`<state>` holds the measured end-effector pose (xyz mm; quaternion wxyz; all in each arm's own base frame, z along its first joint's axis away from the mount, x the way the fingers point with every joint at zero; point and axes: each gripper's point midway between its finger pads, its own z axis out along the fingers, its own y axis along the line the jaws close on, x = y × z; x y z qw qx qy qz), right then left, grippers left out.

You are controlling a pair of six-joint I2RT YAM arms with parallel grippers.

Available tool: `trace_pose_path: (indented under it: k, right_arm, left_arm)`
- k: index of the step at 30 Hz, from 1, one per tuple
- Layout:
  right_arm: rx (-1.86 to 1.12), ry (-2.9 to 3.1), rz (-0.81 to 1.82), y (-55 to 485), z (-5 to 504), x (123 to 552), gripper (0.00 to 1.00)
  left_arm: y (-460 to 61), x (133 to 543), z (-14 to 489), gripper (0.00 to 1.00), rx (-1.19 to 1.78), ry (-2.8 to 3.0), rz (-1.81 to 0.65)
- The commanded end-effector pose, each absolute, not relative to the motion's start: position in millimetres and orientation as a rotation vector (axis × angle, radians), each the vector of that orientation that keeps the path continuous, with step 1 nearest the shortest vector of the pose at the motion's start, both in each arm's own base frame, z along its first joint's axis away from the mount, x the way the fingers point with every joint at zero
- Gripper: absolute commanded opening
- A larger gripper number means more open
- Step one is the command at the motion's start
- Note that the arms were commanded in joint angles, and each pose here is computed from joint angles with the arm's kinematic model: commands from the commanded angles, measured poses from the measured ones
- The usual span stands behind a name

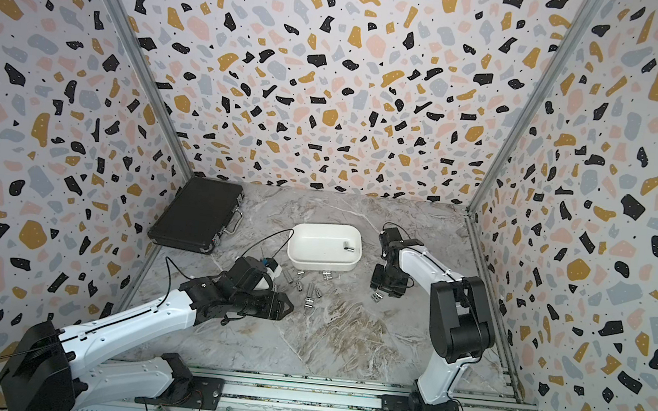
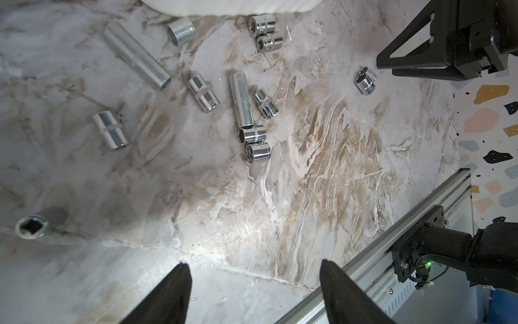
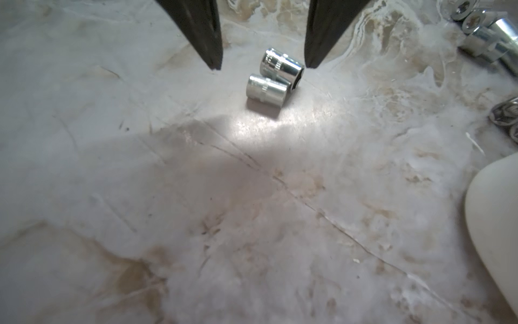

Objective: Put the socket on the desktop into the storage box
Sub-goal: Pick up the socket head at the center of the board.

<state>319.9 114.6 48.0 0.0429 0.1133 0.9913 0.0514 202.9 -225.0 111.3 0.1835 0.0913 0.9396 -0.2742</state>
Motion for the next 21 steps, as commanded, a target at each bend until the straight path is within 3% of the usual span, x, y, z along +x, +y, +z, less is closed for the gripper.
trace_pose_path:
  k: [1,21]
  right_arm:
    - [0.404,3.006,0.126,110.8,52.4,329.6,0.52]
    - [0.457,3.033,0.125,112.0,36.3,328.1,0.48]
  left_arm:
    - [-229.8,208.1,117.5,0.76,0.253,2.610,-0.792]
    - [-232.4,208.8,116.3,0.76,0.256,2.613,-0.799]
